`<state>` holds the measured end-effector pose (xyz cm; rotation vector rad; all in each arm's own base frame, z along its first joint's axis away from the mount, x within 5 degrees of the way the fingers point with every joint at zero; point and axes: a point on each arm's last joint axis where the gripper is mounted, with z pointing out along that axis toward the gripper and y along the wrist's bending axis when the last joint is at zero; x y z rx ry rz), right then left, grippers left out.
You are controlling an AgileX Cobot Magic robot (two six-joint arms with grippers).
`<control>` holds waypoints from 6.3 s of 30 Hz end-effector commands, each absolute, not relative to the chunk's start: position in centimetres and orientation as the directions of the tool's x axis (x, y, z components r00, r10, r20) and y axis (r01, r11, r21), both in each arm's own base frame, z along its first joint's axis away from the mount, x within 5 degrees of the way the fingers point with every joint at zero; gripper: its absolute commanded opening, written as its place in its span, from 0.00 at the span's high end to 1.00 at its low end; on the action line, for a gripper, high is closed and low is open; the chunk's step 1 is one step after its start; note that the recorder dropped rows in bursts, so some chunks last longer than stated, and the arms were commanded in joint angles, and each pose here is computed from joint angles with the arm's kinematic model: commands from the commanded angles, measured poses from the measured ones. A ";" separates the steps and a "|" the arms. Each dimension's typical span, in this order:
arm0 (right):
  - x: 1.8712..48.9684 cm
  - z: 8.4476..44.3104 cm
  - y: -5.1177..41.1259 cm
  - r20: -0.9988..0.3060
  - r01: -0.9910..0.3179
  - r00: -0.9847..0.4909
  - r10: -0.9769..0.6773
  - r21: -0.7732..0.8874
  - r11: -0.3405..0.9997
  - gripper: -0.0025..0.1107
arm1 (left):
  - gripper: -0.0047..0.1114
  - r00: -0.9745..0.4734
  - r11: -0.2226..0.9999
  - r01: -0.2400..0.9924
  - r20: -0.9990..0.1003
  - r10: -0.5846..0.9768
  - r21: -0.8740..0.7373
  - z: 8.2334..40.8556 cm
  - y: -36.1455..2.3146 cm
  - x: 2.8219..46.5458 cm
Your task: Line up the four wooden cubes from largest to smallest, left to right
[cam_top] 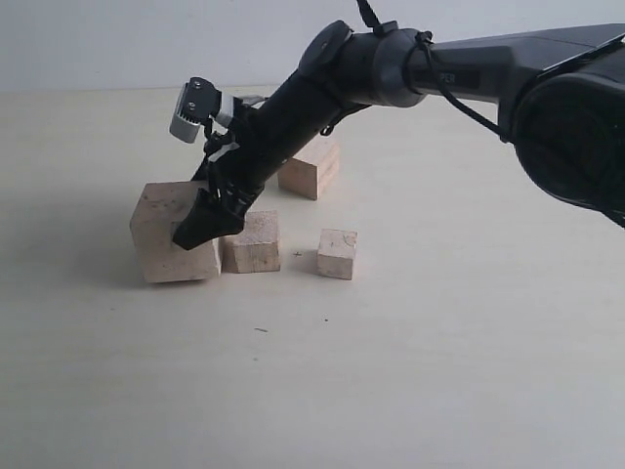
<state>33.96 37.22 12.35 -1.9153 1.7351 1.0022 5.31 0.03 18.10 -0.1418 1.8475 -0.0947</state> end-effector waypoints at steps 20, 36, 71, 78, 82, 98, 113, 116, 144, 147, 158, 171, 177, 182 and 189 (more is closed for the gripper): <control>34.5 10.0 36.9 -0.611 -0.978 -0.079 -0.788 0.202 -0.059 0.29 | 0.96 -0.264 0.990 -0.041 -0.954 -0.141 -0.135 18.1 0.0 5.3; 34.2 14.2 36.8 -0.649 -0.983 -0.038 -0.760 0.162 -0.089 0.21 | 0.96 -0.264 0.990 -0.041 -0.954 -0.141 -0.135 18.1 0.0 5.3; 34.8 15.4 36.3 -0.619 -0.995 0.057 -0.783 0.029 -0.095 0.16 | 0.96 -0.264 0.990 -0.041 -0.954 -0.141 -0.135 18.1 0.0 5.3; 33.9 17.4 36.4 -0.653 -0.989 0.016 -0.757 0.100 -0.106 0.16 | 0.96 -0.264 0.990 -0.041 -0.954 -0.141 -0.135 18.1 0.0 5.3; 33.5 19.8 36.1 -0.664 -0.990 -0.009 -0.748 0.111 -0.086 0.16 | 0.96 -0.264 0.990 -0.041 -0.954 -0.141 -0.135 18.1 0.0 5.3; 35.1 24.7 31.6 -0.414 -0.899 -0.367 -0.833 -0.074 0.433 0.37 | 0.96 -0.264 0.990 -0.041 -0.954 -0.141 -0.135 18.1 0.0 5.3; 33.6 19.7 32.3 -0.225 -0.880 -0.470 -0.853 0.195 0.434 0.71 | 0.96 -0.264 0.990 -0.041 -0.954 -0.141 -0.135 18.1 0.0 5.3; 33.4 19.5 32.4 -0.219 -0.885 -0.456 -0.863 0.218 0.412 0.74 | 0.96 -0.264 0.990 -0.041 -0.954 -0.141 -0.135 18.1 0.0 5.3; 30.0 14.2 32.8 -0.093 -0.697 -0.596 -0.797 0.552 0.457 0.75 | 0.96 -0.264 0.990 -0.041 -0.954 -0.141 -0.135 18.1 0.0 5.3; 30.0 13.5 32.8 -0.076 -0.690 -0.598 -0.798 0.556 0.463 0.75 | 0.96 -0.264 0.990 -0.041 -0.954 -0.141 -0.135 18.1 0.0 5.3; 31.9 12.7 33.2 -0.205 -0.733 -0.646 -0.736 0.438 0.521 0.75 | 0.96 -0.264 0.990 -0.041 -0.954 -0.141 -0.135 18.1 0.0 5.3; 34.6 12.7 33.6 -0.421 -0.781 -0.619 -0.662 0.244 0.575 0.75 | 0.96 -0.264 0.990 -0.041 -0.954 -0.141 -0.135 18.1 0.0 5.3; 36.5 12.9 32.5 -0.446 -0.734 -0.632 -0.633 0.083 0.674 0.75 | 0.96 -0.264 0.990 -0.041 -0.954 -0.141 -0.135 18.1 0.0 5.3; 39.7 14.3 30.2 -0.489 -0.646 -0.671 -0.558 0.015 0.763 0.75 | 0.96 -0.264 0.990 -0.041 -0.954 -0.141 -0.135 18.1 0.0 5.3; 40.6 17.7 28.0 -0.481 -0.657 -0.659 -0.579 -0.007 0.753 0.75 | 0.96 -0.264 0.990 -0.041 -0.954 -0.141 -0.135 18.1 0.0 5.3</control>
